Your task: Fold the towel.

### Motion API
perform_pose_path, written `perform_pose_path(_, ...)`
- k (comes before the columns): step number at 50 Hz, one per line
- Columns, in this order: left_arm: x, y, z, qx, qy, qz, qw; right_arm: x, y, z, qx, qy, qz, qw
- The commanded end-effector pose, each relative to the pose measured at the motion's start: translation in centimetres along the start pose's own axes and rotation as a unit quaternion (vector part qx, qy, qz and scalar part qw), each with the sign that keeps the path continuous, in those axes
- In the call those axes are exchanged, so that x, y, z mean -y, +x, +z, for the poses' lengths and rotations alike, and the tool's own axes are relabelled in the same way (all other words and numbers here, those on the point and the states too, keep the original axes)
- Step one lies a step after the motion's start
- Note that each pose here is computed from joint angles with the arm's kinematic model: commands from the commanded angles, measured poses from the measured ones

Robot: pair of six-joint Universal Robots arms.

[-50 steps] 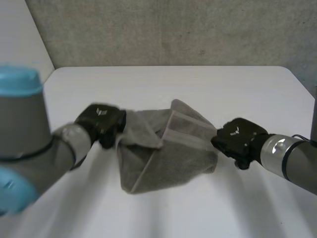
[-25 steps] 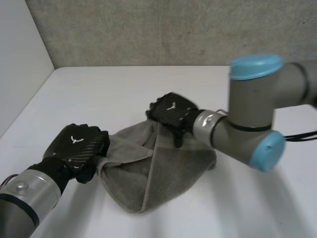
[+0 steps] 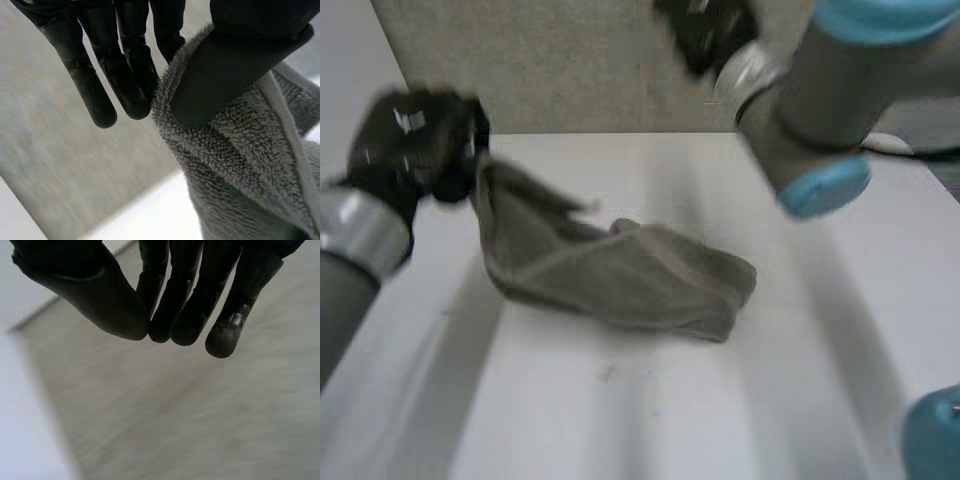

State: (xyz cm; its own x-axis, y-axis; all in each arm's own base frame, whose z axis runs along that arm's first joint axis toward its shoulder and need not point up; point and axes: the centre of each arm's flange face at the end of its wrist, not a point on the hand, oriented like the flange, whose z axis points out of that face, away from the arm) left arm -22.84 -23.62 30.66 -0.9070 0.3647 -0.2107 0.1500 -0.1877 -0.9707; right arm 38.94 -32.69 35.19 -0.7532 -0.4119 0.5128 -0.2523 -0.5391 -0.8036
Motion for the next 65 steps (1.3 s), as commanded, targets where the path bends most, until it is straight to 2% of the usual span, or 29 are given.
perform_pose_path(1,4.0,-3.0,5.3,0.103,0.093,-0.101,0.985,3.3,7.9,-0.9,-0.109,0.024,0.045,0.993)
perform_pose_path(5,4.0,-3.6,6.0,0.127,0.095,-0.135,0.978,2.5,8.9,-2.8,-0.088,-0.038,0.047,0.994)
perform_pose_path(7,2.7,-3.2,5.9,0.123,0.071,-0.142,0.980,0.8,8.7,-5.0,-0.041,-0.099,0.049,0.993)
perform_pose_path(8,2.7,-3.2,5.9,0.123,0.070,-0.142,0.980,0.8,8.7,-5.0,-0.041,-0.099,0.049,0.993)
perform_pose_path(13,-0.8,-2.1,4.5,0.102,0.006,-0.141,0.985,-3.0,5.4,-8.0,0.079,-0.165,0.067,0.981)
perform_pose_path(18,-2.2,-0.9,3.0,0.078,-0.022,-0.141,0.987,-4.9,3.3,-8.5,0.123,-0.185,0.078,0.972)
perform_pose_path(20,-1.7,-0.9,2.3,0.075,-0.016,-0.141,0.987,-6.7,1.8,-7.8,0.143,-0.194,0.094,0.966)
perform_pose_path(23,0.1,-0.5,0.6,0.062,0.006,-0.142,0.988,-6.8,0.9,-7.3,0.157,-0.187,0.104,0.964)
perform_pose_path(26,1.7,-0.2,-1.0,0.044,0.030,-0.142,0.988,-7.8,-2.0,-6.5,0.207,-0.173,0.140,0.953)
perform_pose_path(28,3.1,-0.2,-2.6,0.032,0.053,-0.141,0.988,-9.5,-5.0,-6.3,0.266,-0.174,0.188,0.929)
perform_pose_path(29,3.2,-0.2,-2.6,0.032,0.053,-0.141,0.988,-9.5,-5.0,-6.3,0.266,-0.174,0.189,0.929)
perform_pose_path(30,3.7,-0.2,-3.2,0.028,0.061,-0.140,0.988,-10.5,-6.4,-6.4,0.292,-0.183,0.214,0.914)
perform_pose_path(31,3.7,-0.2,-3.2,0.028,0.061,-0.140,0.988,-10.5,-6.4,-6.4,0.293,-0.183,0.214,0.914)
perform_pose_path(33,4.4,-0.2,-4.1,0.023,0.071,-0.141,0.987,-11.7,-9.4,-6.9,0.336,-0.196,0.253,0.886)
perform_pose_path(34,4.4,-0.2,-4.1,0.023,0.071,-0.141,0.987,-11.7,-9.4,-6.9,0.336,-0.196,0.253,0.886)
perform_pose_path(36,4.8,-0.3,-4.7,0.023,0.073,-0.141,0.987,-11.6,-13.1,-7.7,0.374,-0.203,0.281,0.860)
perform_pose_path(39,4.8,-0.3,-4.8,0.023,0.071,-0.142,0.987,-11.5,-14.7,-8.3,0.388,-0.207,0.294,0.849)
perform_pose_path(41,4.8,-0.3,-4.8,0.023,0.070,-0.143,0.987,-10.9,-17.3,-9.5,0.416,-0.216,0.316,0.825)
perform_pose_path(44,4.7,-0.2,-4.7,0.020,0.068,-0.141,0.987,-10.0,-18.8,-10.2,0.429,-0.216,0.326,0.814)
perform_pose_path(48,4.6,-0.3,-4.4,0.023,0.068,-0.141,0.987,-9.4,-18.3,-9.1,0.409,-0.198,0.319,0.831)
perform_pose_path(49,4.6,-0.4,-4.2,0.025,0.069,-0.140,0.987,-8.9,-17.4,-7.8,0.375,-0.180,0.306,0.856)
perform_pose_path(50,4.6,-0.5,-4.2,0.025,0.069,-0.140,0.987,-8.9,-17.4,-7.8,0.374,-0.180,0.306,0.857)
perform_pose_path(52,4.4,-0.7,-3.8,0.031,0.066,-0.139,0.988,-9.0,-13.8,-5.0,0.268,-0.169,0.279,0.907)
perform_pose_path(53,4.4,-0.7,-3.8,0.031,0.066,-0.139,0.988,-9.0,-13.8,-5.0,0.268,-0.169,0.278,0.907)
perform_pose_path(55,3.7,-0.9,-3.0,0.036,0.057,-0.137,0.988,-10.3,-6.6,-2.8,0.152,-0.179,0.253,0.939)
perform_pose_path(56,3.7,-0.9,-3.0,0.036,0.057,-0.137,0.988,-10.3,-6.6,-2.8,0.151,-0.179,0.253,0.939)
perform_pose_path(58,3.5,-1.1,-2.5,0.040,0.055,-0.137,0.988,-9.8,-2.8,-2.8,0.119,-0.184,0.225,0.949)
perform_pose_path(61,2.3,-1.2,-1.3,0.044,0.040,-0.138,0.989,-9.4,-2.0,-3.3,0.120,-0.192,0.201,0.953)
perform_pose_path(65,-0.2,-0.9,0.2,0.045,-0.001,-0.142,0.989,-8.7,0.1,-6.8,0.145,-0.247,0.098,0.953)
